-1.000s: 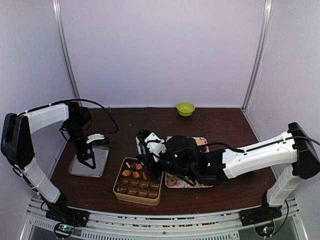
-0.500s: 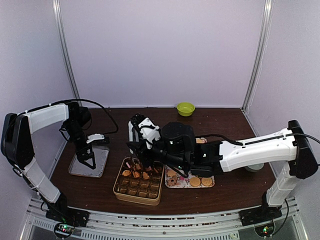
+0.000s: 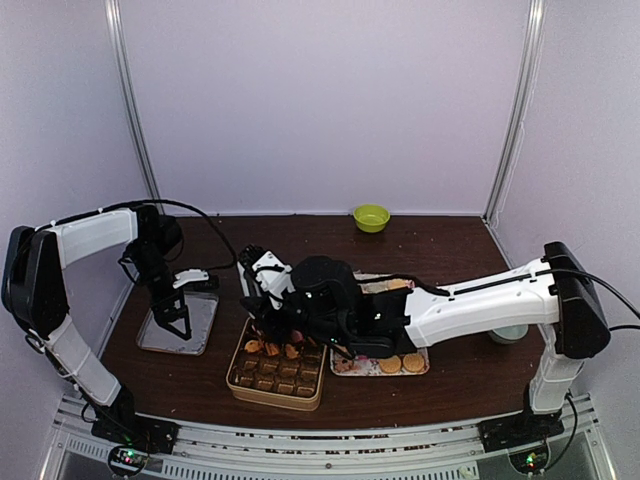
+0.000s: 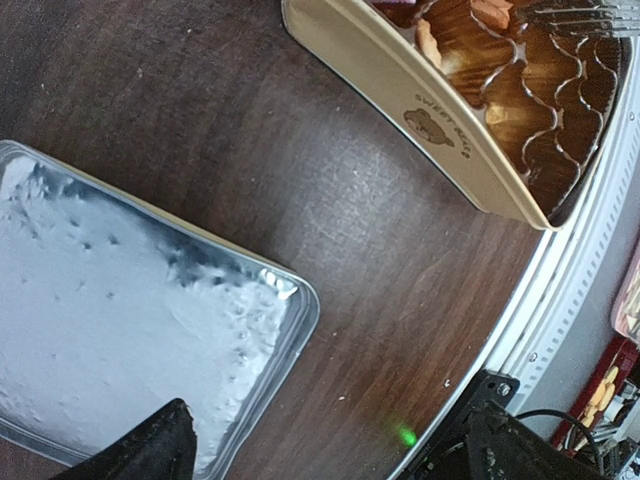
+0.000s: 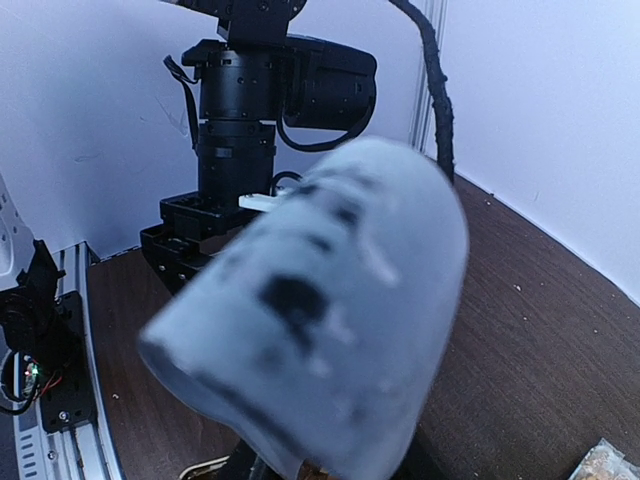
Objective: Pack the cookies
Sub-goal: Adjust the fake cookies in the empty pocket of the box.
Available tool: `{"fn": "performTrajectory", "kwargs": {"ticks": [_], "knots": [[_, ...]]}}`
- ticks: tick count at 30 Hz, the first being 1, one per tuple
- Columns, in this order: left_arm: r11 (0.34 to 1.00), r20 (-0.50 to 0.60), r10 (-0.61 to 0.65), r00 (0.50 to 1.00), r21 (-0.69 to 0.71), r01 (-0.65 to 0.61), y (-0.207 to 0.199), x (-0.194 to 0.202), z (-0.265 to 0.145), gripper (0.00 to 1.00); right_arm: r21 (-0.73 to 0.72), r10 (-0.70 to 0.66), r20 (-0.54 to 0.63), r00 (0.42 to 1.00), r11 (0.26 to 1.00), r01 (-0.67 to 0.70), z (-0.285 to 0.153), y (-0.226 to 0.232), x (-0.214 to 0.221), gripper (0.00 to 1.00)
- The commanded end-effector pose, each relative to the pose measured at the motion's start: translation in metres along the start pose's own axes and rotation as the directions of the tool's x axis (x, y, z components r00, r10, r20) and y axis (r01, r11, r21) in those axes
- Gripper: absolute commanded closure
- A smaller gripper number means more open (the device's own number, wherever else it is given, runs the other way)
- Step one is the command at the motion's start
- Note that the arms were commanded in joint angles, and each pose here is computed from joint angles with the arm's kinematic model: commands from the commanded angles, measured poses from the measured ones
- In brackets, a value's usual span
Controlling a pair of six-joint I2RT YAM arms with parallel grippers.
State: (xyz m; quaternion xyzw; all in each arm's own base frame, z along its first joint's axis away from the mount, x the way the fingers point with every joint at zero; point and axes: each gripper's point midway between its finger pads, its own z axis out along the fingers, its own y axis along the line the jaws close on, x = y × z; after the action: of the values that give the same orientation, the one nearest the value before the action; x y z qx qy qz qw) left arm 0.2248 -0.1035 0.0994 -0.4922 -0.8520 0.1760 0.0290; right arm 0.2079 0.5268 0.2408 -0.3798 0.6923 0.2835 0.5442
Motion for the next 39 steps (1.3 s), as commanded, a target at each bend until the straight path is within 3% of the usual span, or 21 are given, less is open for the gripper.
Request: {"fn": "performTrajectory", "kwargs": {"ticks": [1, 20, 39], "knots": [[1.0, 0.025, 0.016, 1.0, -0.015, -0.016, -0.001, -0.001, -0.004, 0.02, 0.005, 0.018, 0.06, 0.998, 1.0, -0.018, 0.003, -0.003, -0.024, 0.71], [1.0, 0.025, 0.017, 1.0, -0.012, -0.017, -0.001, -0.001, -0.003, 0.02, 0.045, 0.001, 0.01, 1.0, 0.999, -0.001, 0.011, -0.009, -0.002, 0.73], [1.0, 0.023, 0.018, 1.0, -0.012, -0.017, -0.001, 0.0, -0.003, 0.03, 0.04, -0.008, -0.052, 0.999, 0.999, 0.01, 0.019, -0.005, 0.019, 0.68]]}}
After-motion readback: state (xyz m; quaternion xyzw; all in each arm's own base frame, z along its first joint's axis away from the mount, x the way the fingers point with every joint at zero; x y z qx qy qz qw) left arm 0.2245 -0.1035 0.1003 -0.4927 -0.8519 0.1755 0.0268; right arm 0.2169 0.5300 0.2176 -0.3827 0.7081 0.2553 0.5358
